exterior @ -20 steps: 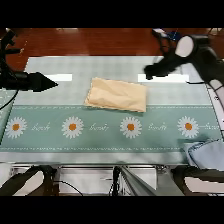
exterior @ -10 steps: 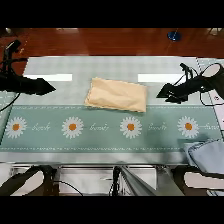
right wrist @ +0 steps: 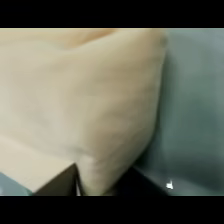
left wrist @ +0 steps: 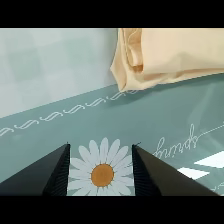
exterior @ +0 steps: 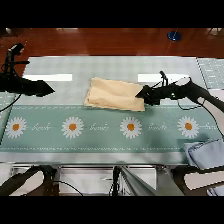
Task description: Fold the shirts.
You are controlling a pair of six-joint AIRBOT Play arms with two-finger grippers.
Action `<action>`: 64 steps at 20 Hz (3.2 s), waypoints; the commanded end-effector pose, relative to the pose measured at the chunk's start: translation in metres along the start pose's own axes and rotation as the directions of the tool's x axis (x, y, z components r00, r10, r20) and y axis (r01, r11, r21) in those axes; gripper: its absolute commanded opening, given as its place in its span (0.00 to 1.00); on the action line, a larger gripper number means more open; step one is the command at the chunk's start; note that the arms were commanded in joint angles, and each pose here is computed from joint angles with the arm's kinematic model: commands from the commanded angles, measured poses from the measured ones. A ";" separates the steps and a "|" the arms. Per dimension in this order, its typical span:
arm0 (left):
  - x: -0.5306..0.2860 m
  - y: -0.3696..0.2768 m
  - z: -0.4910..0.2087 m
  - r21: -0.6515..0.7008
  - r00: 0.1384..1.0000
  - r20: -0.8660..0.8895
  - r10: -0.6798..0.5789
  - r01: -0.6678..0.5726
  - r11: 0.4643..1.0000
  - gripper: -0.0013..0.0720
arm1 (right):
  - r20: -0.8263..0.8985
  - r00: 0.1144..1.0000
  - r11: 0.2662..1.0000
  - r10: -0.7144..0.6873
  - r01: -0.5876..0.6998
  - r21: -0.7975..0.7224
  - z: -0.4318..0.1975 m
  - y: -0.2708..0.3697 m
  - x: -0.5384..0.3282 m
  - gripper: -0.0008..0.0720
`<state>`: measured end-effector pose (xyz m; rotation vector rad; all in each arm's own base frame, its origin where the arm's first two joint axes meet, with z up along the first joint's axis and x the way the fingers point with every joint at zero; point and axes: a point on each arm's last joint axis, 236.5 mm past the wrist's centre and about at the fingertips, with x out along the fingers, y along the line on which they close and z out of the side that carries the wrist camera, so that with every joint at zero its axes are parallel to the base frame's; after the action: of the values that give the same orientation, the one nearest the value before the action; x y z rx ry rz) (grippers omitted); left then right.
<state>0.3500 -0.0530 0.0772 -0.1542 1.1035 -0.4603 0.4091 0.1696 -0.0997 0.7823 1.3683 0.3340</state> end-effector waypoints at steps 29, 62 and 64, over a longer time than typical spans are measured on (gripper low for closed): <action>-0.001 0.006 0.005 0.036 1.000 0.023 0.021 -0.022 0.999 0.66 | 0.088 0.647 0.437 -0.758 0.403 0.804 -0.204 -0.152 -0.460 0.05; -0.002 0.054 0.052 0.009 0.961 0.214 0.178 -0.184 0.983 0.67 | 0.738 -0.035 0.687 -0.674 0.340 0.643 -0.018 -0.227 -0.559 0.43; 0.021 0.063 0.049 0.009 0.969 0.172 0.179 -0.183 0.983 0.67 | 0.917 0.151 0.922 -0.370 0.181 0.343 0.099 -0.141 -0.510 0.43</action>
<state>0.4116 -0.0111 0.0805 -0.0744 0.8998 -0.2922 0.1695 -0.3253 0.0813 0.3737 0.7703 -1.0204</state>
